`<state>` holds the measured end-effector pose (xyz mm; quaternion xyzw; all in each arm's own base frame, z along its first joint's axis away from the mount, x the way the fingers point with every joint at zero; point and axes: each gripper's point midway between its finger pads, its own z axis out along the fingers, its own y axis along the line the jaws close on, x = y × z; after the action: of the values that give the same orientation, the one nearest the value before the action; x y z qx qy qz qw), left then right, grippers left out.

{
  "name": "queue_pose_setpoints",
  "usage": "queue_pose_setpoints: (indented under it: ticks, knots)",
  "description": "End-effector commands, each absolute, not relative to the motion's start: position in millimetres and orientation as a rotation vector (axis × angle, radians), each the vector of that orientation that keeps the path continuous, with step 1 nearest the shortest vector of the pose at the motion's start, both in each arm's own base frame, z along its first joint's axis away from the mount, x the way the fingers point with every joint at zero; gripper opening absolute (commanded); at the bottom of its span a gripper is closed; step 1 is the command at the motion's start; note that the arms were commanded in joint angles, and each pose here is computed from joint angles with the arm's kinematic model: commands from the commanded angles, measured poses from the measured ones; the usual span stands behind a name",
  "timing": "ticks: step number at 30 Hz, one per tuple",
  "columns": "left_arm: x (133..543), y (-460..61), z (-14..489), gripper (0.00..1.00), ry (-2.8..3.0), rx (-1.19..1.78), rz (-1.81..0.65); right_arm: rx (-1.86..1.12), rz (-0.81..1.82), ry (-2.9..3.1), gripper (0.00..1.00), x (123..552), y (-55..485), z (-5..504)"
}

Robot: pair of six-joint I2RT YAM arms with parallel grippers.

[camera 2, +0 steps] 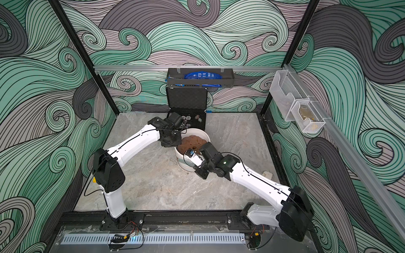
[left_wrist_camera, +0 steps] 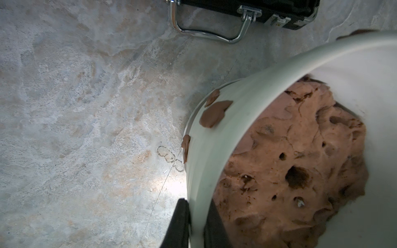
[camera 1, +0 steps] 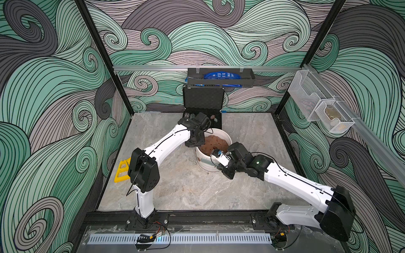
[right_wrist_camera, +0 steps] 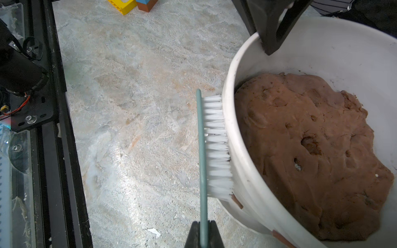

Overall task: Scrub the dried mud off the ceramic pot
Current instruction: Brush off the soil from the pot.

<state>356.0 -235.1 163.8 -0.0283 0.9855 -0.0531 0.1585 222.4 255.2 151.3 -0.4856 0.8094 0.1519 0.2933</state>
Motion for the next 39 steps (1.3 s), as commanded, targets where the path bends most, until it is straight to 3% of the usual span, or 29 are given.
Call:
queue_pose_setpoints:
  ticks: [1, 15, 23, 31, 39]
  knots:
    - [354.9, -236.3, 150.7, 0.0, 2.874, -0.002, -0.153, -1.259, 0.294, 2.216, 0.0, 233.0, 241.0, 146.3]
    - [358.7, -230.9, 150.5, 0.0, 2.869, 0.033, -0.141, -1.432, 0.194, 2.254, 0.0, 211.8, 232.3, 126.7]
    - [363.7, -228.6, 149.9, 0.0, 2.859, 0.062, -0.136, -1.553, 0.288, 2.131, 0.0, 191.0, 256.3, 155.8]
    - [367.1, -224.4, 150.6, 0.0, 2.855, 0.088, -0.132, -1.443, 0.196, 2.129, 0.0, 213.0, 256.5, 158.8]
    - [373.3, -223.1, 147.8, 0.0, 2.855, 0.161, -0.13, -1.46, 0.188, 2.146, 0.0, 206.9, 248.8, 144.1]
